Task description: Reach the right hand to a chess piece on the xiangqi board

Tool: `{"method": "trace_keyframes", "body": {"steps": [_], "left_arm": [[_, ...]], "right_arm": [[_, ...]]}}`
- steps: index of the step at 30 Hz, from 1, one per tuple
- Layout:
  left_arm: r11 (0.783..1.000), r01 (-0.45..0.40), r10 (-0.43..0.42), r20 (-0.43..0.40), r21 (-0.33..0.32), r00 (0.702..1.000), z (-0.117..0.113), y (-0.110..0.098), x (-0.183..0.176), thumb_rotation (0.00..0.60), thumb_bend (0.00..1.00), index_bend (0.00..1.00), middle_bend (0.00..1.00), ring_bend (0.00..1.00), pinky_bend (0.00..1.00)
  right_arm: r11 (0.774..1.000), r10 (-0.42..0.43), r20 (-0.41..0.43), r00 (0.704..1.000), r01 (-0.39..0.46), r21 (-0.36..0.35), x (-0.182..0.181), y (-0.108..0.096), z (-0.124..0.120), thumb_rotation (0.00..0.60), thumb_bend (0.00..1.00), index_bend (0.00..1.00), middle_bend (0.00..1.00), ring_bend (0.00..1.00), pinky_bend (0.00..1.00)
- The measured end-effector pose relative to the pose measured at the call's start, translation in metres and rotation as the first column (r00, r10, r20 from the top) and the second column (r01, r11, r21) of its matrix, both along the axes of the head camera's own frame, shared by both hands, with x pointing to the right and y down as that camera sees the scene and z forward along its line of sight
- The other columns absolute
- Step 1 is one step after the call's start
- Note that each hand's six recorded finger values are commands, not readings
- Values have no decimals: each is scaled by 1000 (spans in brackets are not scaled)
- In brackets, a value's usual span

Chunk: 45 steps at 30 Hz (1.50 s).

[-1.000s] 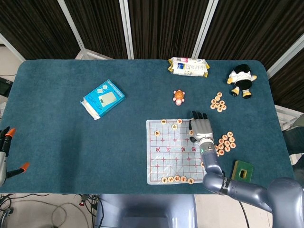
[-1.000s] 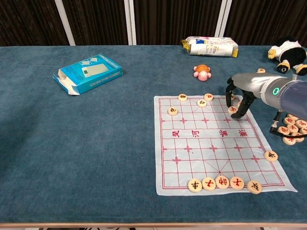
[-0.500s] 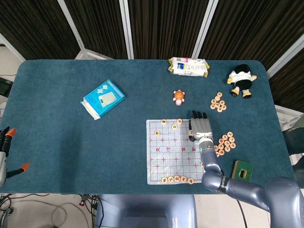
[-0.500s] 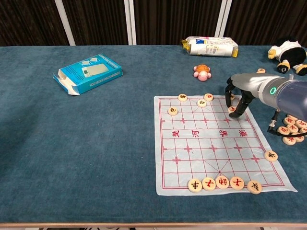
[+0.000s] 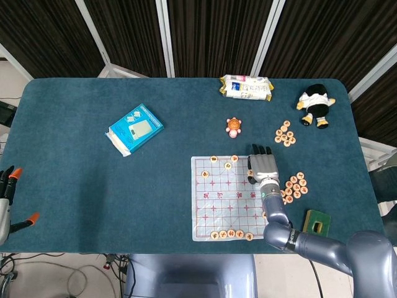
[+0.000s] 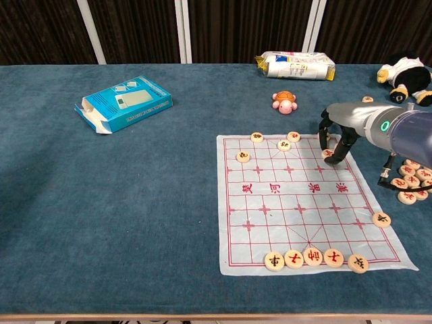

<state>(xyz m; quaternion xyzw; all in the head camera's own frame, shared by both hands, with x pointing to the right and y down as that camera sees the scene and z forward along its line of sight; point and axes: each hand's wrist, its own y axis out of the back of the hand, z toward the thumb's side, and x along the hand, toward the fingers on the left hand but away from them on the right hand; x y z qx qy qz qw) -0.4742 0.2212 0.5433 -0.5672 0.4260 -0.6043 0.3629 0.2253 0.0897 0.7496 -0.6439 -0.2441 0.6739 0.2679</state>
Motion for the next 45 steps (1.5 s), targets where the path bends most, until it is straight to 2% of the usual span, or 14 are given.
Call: {"method": "trace_keyframes", "body": {"steps": [21, 45], "left_arm": [[1000, -3, 3, 2, -3, 1000, 1, 1, 1, 600, 9, 0, 0, 0, 46], [1000, 4, -4, -6, -3, 1000, -1, 0, -1, 600, 8, 0, 0, 0, 46]], "right_arm": [[1000, 6, -10, 1000, -6, -12, 3, 1, 2, 600, 402, 521, 0, 0, 0], [1000, -13, 16, 1000, 13, 0, -23, -4, -11, 600, 402, 523, 0, 0, 0]]}}
